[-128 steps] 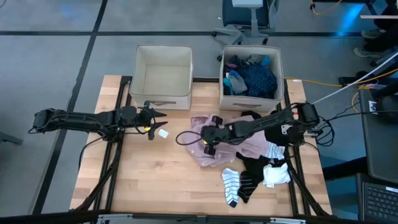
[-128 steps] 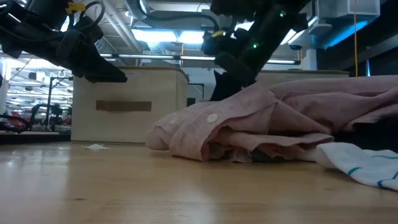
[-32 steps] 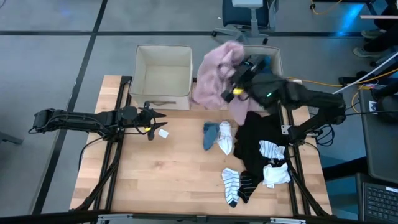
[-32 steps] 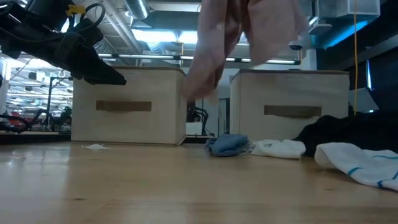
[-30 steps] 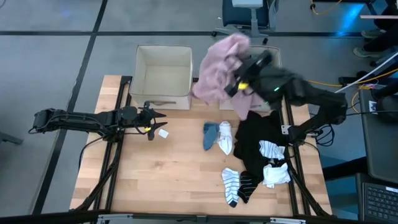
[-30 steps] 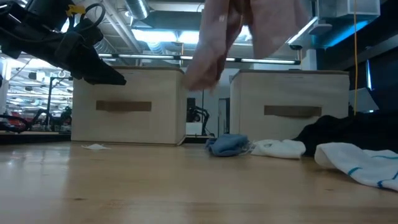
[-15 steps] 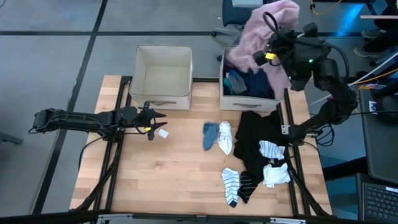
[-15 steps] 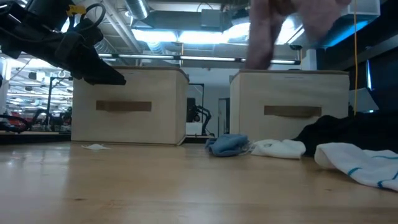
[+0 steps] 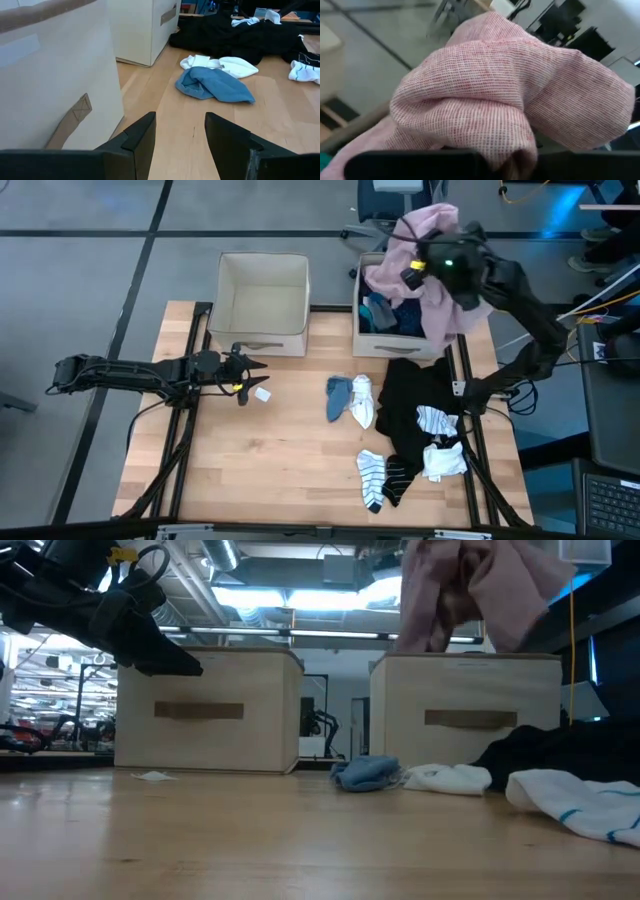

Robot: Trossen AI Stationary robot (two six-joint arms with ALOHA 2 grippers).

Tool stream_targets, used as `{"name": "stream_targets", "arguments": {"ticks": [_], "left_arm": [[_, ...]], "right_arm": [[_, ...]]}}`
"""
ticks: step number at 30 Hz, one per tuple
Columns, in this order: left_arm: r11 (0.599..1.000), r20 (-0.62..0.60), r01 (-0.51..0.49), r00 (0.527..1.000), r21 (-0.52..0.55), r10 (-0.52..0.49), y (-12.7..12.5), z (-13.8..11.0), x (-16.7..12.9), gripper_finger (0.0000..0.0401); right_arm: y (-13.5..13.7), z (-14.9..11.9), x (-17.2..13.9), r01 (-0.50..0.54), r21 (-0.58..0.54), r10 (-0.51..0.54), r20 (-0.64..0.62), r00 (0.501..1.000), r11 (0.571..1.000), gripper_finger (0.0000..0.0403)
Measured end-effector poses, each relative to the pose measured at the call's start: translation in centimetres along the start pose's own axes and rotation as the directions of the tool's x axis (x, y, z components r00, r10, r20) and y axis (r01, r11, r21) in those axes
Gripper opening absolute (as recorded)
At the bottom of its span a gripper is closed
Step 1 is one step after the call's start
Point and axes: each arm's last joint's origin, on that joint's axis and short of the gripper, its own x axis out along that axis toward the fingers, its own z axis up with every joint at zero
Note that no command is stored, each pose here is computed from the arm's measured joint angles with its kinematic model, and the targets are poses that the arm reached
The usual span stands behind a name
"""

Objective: Sort clothes
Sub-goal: Put the pink shirt into the right laundry organizer

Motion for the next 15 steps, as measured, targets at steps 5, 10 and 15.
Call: {"name": "stream_targets", "arguments": {"ticks": [5, 10, 15], "left_arm": [[1.0, 0.0, 0.0, 1.0, 0.0, 0.0, 0.0, 0.0, 0.0, 0.0162], [1.0, 0.0, 0.0, 1.0, -0.002, 0.0, 0.0, 0.0, 0.0, 0.0162], [1.0, 0.001, 0.0, 1.0, -0.002, 0.0, 0.0, 0.0, 0.0, 0.0162]], "right_arm": [[2.2, -2.3, 5.2, -0.032, -0.033, 0.029, -0.11, 0.993, 0.999, 0.0041], [5.2, -5.4, 10.9, -0.149, 0.016, 0.15, -0.083, 0.985, 0.989, 0.0041], [8.2, -10.6, 15.6, -0.172, 0.068, 0.177, -0.091, 0.98, 0.983, 0.0041]]}}
